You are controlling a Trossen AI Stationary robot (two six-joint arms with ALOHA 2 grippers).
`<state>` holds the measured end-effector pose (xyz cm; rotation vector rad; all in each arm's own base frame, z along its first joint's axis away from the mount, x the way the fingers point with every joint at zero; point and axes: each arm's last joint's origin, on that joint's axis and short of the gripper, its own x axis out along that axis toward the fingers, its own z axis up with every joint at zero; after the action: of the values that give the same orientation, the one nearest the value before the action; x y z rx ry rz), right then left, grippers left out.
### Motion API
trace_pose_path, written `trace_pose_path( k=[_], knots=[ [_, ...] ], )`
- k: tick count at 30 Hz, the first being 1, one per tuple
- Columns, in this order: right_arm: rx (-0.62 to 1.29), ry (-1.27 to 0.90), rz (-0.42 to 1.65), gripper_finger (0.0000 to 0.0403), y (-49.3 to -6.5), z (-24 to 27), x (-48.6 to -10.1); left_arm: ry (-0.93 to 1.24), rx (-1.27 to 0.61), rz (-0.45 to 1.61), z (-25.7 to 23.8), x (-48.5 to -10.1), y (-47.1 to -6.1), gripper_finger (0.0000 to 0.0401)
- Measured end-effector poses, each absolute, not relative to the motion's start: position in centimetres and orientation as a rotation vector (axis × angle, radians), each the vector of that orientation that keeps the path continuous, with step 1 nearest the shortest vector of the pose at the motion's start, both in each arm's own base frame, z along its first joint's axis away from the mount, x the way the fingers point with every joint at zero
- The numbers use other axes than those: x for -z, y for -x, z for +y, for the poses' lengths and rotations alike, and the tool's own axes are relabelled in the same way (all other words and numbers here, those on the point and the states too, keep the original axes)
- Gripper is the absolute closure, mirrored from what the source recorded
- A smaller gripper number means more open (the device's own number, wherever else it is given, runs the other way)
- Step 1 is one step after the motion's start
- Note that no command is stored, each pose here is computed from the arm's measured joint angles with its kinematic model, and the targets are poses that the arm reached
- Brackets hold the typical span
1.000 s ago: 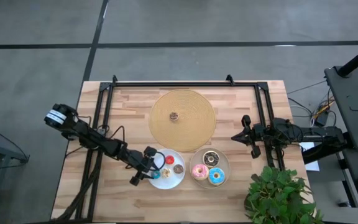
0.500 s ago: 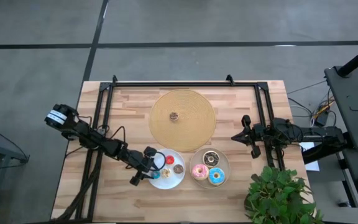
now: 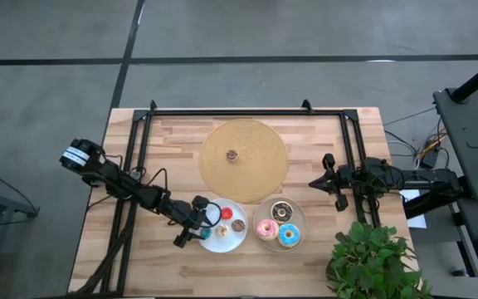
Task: Pick & Place donuts
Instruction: Put the small brown donut on the white plate
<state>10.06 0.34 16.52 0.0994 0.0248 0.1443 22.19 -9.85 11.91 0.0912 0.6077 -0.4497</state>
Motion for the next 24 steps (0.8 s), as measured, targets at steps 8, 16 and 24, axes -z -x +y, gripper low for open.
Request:
trace_pose_path(
  k=[8,16,24],
  knots=[
    [-0.144,-0.099,0.025,0.0394,-10.1,0.3,-16.5,-0.110,0.456,0.586,-9.8,-12.3,-22.2,0.0172],
    [-0.144,-0.099,0.025,0.0394,-10.1,0.3,-16.5,-0.170,0.389,0.524,-8.9,-13.9,-22.1,0.0172],
    [-0.145,-0.099,0.025,0.0394,-10.1,0.3,-16.5,-0.152,0.299,0.503,-6.9,-16.4,-22.9,0.0172]
  ],
)
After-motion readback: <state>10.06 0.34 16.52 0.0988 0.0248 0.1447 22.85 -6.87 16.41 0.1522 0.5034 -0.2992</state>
